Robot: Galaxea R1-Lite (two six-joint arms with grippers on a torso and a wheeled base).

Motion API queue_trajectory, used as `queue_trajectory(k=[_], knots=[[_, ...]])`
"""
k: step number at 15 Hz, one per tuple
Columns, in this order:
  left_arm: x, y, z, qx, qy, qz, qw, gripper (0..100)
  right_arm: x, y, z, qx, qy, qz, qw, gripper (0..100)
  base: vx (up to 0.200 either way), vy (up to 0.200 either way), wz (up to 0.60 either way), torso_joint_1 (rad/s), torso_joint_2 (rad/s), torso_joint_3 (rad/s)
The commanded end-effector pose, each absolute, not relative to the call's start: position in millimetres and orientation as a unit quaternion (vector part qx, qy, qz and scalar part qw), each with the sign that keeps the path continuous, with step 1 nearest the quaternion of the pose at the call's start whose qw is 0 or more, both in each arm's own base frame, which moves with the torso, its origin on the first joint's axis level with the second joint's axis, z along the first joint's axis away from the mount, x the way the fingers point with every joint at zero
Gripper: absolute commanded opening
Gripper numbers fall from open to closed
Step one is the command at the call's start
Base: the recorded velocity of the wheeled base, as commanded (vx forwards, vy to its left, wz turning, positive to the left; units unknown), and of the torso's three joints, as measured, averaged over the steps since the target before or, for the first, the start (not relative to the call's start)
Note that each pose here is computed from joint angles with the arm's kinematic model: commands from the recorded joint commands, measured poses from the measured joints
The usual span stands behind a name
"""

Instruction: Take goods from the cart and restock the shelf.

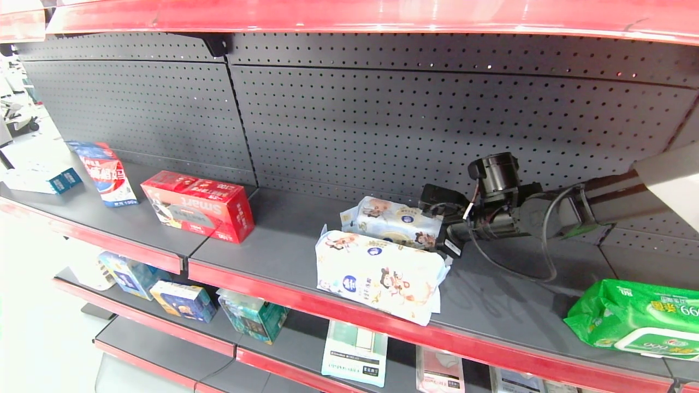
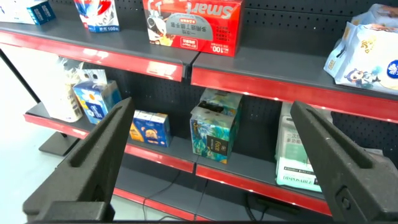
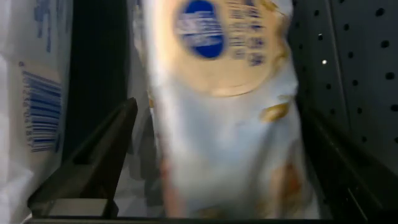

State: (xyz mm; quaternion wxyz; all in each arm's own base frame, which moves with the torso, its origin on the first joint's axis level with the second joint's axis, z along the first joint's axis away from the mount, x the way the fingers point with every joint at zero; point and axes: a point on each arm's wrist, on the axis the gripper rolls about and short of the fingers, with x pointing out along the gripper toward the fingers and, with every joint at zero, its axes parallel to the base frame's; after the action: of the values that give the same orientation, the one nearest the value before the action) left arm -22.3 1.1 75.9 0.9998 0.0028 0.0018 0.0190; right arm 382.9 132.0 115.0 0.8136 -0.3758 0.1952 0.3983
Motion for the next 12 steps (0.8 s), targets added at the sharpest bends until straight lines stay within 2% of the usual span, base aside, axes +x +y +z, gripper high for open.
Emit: queue_trajectory(k=[1, 12], knots=[[-22, 1, 76, 0.002, 0.002, 0.019, 1.0, 100, 384, 132, 117, -0.377, 0.192, 0.395, 0.815, 100, 0.0, 0.0, 0.0, 0.0, 0.0, 0.0], [-22, 1, 76, 0.002, 0.002, 0.018, 1.0, 100, 361, 120, 146, -0.374, 0.179, 0.377, 0.828, 100, 0.0, 0.0, 0.0, 0.0, 0.0, 0.0]])
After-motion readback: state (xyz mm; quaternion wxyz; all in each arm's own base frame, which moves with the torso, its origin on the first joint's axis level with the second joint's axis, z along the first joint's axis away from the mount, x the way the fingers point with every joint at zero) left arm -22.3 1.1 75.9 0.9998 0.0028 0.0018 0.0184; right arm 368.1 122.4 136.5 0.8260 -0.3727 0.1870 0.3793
